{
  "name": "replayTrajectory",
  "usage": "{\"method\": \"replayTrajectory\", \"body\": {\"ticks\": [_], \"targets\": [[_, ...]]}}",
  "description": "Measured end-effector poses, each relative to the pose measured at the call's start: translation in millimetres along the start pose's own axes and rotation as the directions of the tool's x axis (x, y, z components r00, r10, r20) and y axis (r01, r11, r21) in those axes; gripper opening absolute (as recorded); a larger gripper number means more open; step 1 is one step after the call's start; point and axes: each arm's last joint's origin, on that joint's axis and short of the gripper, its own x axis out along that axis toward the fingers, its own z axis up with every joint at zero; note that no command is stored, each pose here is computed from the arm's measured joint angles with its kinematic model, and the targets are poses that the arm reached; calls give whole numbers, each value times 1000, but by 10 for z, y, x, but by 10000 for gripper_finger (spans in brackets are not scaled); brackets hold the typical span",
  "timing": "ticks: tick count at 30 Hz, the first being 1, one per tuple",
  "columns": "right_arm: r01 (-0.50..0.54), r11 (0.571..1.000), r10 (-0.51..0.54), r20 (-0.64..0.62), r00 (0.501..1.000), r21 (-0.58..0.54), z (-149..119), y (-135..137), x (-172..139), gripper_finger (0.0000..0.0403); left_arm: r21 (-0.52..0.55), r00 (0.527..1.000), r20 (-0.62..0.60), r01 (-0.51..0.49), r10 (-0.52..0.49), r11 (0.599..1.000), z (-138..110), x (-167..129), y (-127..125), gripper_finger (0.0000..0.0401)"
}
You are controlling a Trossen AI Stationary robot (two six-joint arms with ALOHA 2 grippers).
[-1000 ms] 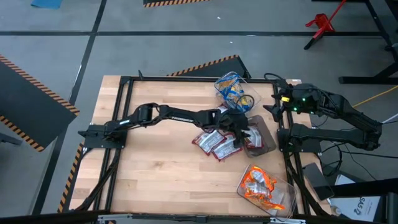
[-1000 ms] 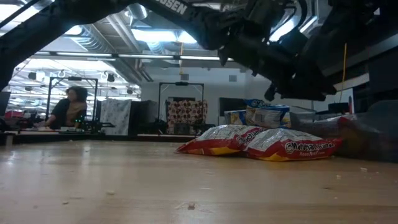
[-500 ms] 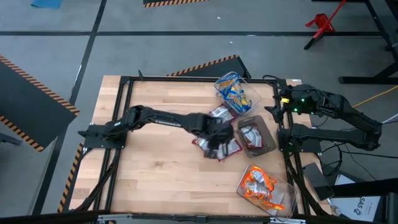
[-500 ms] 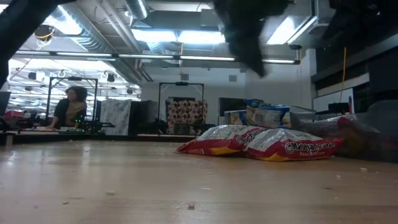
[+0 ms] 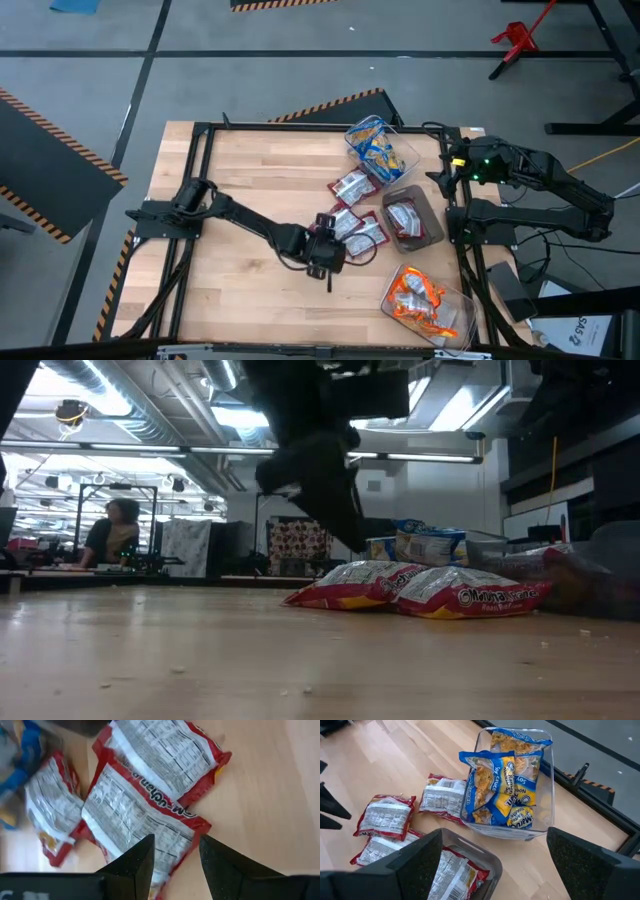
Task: Sort Maruchan noodles
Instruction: Put the red bag into the black bin
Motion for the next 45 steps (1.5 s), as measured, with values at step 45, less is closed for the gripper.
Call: {"method": "replayTrajectory", "body": {"ticks": [45], "targets": [[-52, 997, 52, -12, 999, -48, 2, 17, 3, 344, -20, 941, 244, 245, -233, 969, 124, 93, -75, 173]]}}
